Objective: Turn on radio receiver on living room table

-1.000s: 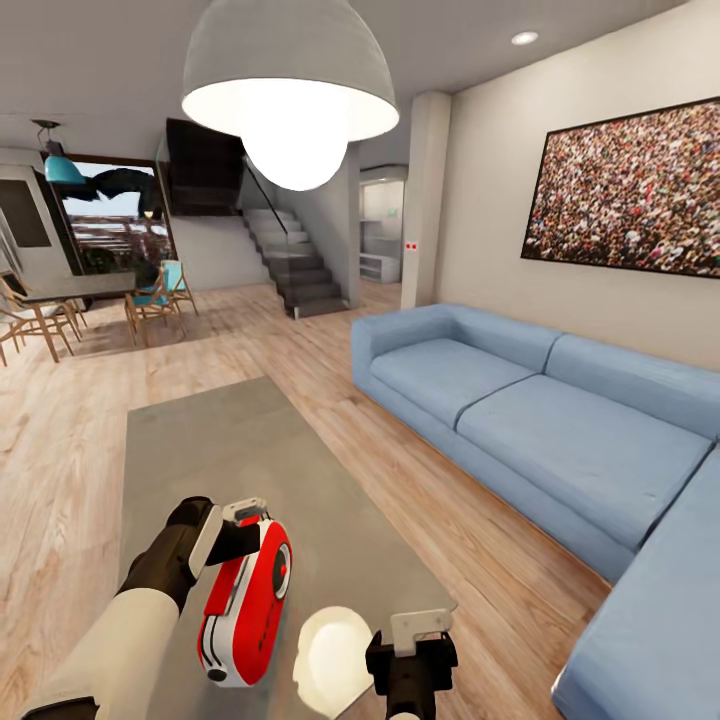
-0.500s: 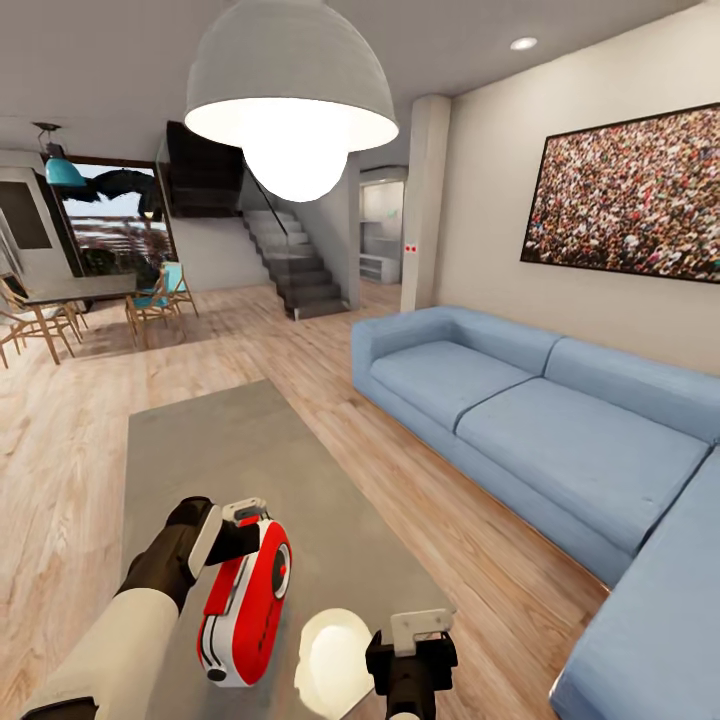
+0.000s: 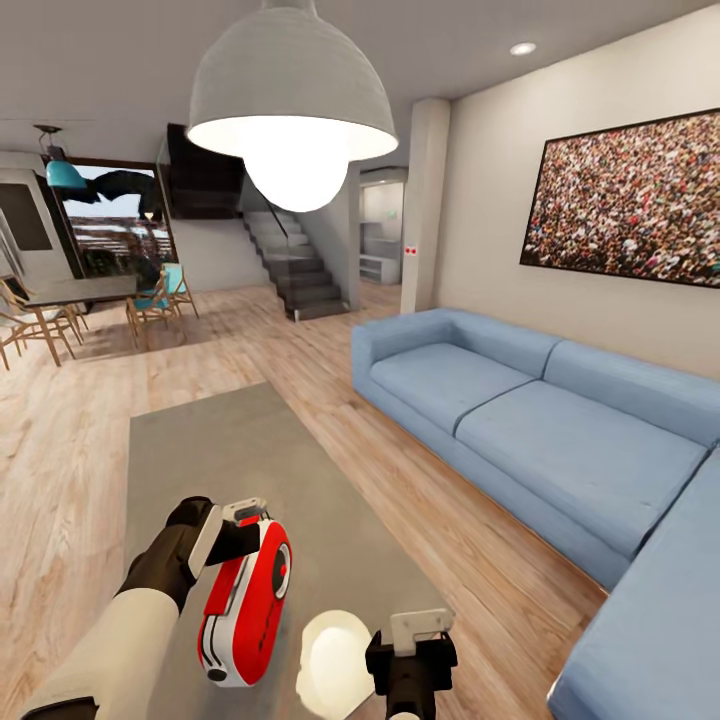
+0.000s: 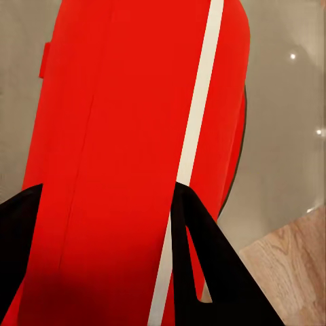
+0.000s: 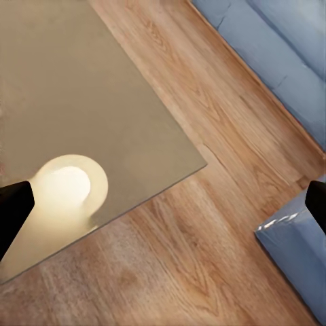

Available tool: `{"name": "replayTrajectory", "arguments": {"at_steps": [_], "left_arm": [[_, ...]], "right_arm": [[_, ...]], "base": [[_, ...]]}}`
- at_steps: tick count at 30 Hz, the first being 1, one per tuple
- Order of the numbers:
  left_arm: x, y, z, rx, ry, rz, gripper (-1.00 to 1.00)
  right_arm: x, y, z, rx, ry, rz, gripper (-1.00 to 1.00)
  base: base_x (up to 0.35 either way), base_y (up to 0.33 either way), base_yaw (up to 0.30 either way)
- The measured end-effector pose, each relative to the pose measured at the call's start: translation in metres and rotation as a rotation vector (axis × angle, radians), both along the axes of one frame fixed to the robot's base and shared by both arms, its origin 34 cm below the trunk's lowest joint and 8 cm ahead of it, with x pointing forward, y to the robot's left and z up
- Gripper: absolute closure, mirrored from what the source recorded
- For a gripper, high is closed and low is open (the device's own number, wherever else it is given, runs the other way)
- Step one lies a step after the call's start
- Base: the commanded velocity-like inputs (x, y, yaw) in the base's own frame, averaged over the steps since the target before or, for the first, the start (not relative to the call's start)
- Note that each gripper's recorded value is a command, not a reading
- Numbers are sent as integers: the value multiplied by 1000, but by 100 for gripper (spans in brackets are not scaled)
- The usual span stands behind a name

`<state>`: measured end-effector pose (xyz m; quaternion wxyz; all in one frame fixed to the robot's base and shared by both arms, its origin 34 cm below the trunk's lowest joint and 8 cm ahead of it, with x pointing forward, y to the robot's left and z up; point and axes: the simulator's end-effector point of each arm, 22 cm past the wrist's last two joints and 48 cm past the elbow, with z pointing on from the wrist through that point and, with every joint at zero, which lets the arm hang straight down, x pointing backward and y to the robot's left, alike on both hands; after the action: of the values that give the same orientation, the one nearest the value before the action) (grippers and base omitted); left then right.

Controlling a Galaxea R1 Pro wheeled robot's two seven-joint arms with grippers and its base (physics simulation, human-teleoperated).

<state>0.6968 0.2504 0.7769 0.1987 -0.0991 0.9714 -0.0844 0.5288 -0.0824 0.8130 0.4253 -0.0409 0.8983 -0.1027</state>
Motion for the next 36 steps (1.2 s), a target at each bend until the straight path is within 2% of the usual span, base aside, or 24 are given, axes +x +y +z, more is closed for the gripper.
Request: {"name": "replayTrajectory", "arguments": {"at_steps": [36], "left_arm": [[-4, 0, 49, 1, 1, 0, 100]], "right_arm": [[-4, 0, 49, -1, 1, 0, -100]], "base": [[0, 0, 0]]}}
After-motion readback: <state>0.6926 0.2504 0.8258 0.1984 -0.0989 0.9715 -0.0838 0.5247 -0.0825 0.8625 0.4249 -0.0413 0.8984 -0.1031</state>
